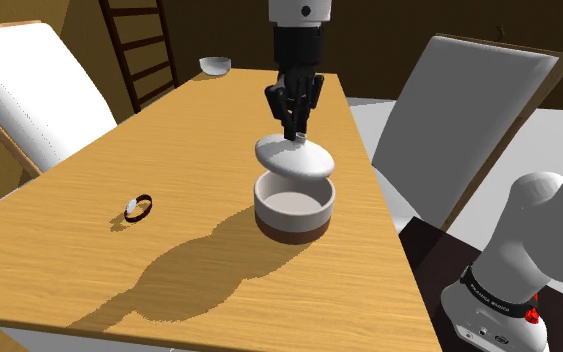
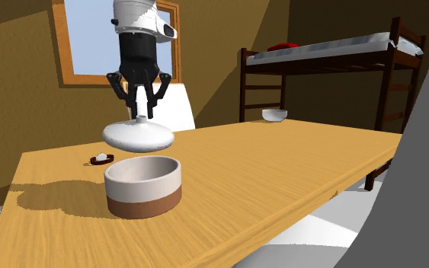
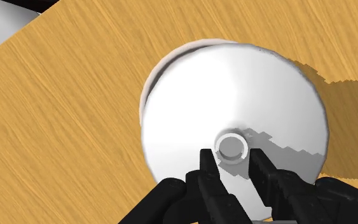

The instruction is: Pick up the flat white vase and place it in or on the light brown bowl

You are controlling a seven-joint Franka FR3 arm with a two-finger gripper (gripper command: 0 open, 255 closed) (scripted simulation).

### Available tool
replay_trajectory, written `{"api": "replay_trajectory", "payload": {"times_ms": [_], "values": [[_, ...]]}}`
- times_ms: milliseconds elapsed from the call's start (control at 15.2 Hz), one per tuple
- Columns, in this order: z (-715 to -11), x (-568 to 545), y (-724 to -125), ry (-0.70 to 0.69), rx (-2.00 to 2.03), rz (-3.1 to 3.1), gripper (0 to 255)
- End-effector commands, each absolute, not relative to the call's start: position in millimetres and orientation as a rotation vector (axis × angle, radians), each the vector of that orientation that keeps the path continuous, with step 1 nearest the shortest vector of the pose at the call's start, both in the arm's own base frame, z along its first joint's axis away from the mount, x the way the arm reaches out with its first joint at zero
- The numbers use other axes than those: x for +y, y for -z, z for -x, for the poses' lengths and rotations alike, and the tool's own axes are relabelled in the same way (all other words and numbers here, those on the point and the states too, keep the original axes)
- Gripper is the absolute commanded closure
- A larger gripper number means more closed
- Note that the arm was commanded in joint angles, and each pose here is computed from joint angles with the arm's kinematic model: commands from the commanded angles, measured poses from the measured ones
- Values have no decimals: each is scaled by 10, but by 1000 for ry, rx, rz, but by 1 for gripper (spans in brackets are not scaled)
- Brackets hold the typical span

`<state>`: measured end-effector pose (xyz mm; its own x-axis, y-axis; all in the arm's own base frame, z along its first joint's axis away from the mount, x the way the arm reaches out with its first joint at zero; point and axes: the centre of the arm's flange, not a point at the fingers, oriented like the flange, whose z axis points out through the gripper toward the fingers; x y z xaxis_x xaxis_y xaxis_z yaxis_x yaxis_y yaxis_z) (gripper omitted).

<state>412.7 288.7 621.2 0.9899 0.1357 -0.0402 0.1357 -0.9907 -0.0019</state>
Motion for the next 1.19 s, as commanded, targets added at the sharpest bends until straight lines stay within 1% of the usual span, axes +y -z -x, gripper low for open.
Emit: {"api": "replay_trajectory", "payload": {"times_ms": [0, 528, 1056, 1122], "values": [[-4122, 2883, -6102, 62, 214, -3133, 255], [-4122, 2883, -5680, 62, 214, -3133, 255], [-4122, 2883, -5680, 62, 214, -3133, 255], [-4122, 2885, -5680, 62, 214, -3133, 0]]}}
